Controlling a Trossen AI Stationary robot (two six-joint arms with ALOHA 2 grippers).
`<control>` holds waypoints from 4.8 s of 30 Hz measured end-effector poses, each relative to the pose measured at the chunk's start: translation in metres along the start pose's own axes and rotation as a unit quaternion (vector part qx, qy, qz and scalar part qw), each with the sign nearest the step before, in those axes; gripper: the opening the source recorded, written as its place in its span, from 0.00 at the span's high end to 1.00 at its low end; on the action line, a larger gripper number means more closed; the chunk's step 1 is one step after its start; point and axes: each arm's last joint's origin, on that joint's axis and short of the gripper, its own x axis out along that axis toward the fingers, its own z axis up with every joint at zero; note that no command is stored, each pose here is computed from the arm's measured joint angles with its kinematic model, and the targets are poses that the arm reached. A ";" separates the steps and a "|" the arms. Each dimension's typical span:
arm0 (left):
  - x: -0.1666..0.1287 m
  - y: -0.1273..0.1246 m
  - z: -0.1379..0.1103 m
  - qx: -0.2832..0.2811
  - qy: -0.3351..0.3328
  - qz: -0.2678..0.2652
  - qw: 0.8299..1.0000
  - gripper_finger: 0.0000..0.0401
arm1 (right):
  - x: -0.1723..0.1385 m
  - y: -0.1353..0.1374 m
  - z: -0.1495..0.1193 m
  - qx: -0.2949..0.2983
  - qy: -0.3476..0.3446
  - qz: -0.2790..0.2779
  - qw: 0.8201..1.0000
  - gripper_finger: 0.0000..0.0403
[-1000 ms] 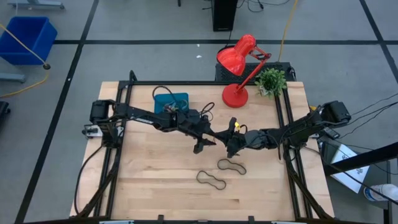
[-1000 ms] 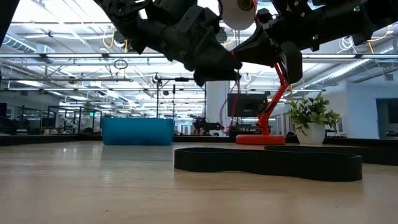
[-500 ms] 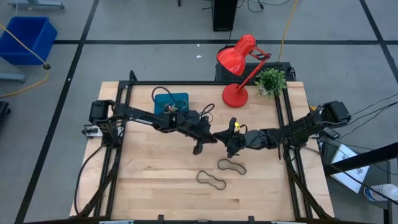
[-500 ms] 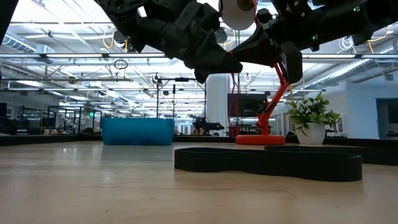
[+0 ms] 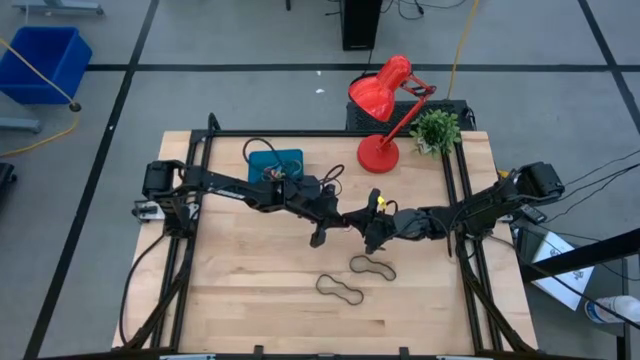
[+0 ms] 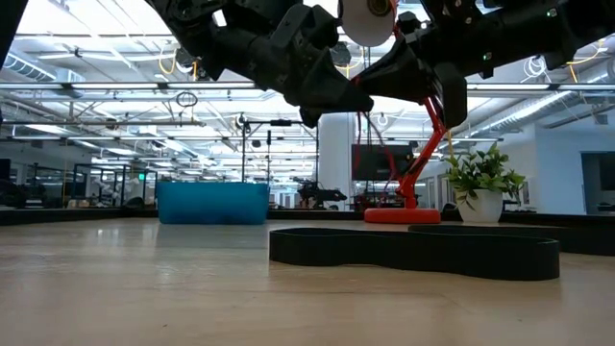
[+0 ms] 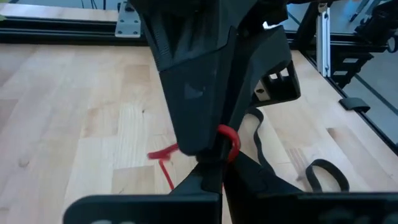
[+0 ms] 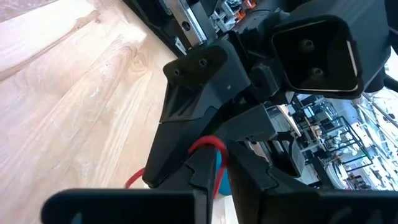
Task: Pick and place rubber bands into bin
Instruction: Put the red rubber band into the blue container, then put the top black rubber band into the blue container
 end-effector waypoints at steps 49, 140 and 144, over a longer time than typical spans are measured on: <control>-0.146 0.106 -0.034 -0.087 0.328 0.385 0.858 0.98 | -0.002 0.004 -0.005 0.111 0.054 -0.020 0.992 0.61; -0.131 0.054 0.014 -0.060 0.158 0.279 0.945 0.58 | -0.036 0.083 -0.028 0.354 0.359 0.277 0.818 0.64; -0.131 0.054 0.014 -0.060 0.158 0.279 0.945 0.58 | -0.039 0.085 -0.034 0.332 0.361 0.283 0.824 0.72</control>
